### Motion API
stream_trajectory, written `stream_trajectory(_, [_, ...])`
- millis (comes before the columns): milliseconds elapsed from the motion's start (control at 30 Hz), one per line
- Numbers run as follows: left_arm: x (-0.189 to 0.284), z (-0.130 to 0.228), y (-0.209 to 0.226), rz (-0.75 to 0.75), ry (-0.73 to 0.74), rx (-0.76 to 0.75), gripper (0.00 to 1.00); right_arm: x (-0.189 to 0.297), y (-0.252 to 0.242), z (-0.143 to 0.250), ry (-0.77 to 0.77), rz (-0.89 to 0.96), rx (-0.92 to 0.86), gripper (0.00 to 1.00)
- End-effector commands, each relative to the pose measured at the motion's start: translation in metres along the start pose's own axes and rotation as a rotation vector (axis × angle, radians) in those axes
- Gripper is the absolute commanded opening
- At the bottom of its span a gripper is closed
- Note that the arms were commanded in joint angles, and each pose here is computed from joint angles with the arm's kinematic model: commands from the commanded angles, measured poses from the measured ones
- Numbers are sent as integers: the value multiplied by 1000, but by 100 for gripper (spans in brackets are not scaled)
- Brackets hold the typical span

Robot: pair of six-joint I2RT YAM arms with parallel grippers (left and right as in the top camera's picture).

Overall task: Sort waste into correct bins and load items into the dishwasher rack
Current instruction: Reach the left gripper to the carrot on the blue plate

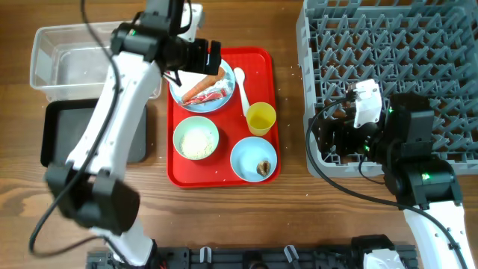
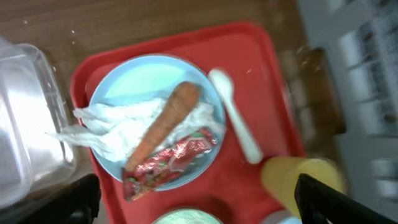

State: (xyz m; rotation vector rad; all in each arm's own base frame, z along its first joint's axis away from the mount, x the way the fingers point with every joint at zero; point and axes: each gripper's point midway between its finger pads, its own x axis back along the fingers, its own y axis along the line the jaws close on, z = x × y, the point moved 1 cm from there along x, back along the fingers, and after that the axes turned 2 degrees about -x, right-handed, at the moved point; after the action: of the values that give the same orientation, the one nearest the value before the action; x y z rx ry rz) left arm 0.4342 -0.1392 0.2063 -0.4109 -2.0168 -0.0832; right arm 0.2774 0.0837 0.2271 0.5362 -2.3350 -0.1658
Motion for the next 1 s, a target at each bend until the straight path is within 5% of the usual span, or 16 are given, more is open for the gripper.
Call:
stream_trajectory(0, [-66,31,24,-66,198,-202,97,3,6,-5,-4,-23,-5,100])
stream_trajectory(200, [-129,65,40,-62,354,-175,79,3,5,4,32,-18,-16,100])
stream_trajectory(500, [-172,77,43,-43,381,-201,52,3,4,4,33,-9,-16,100])
stream_trajectory(633, [-172,76,43,-45,373,-201,28,3,3,4,33,-8,-17,100])
stream_trajectory(967, [-159,68,47,-90,354,-168,23,-11,-5,12,91,7,-42,100])
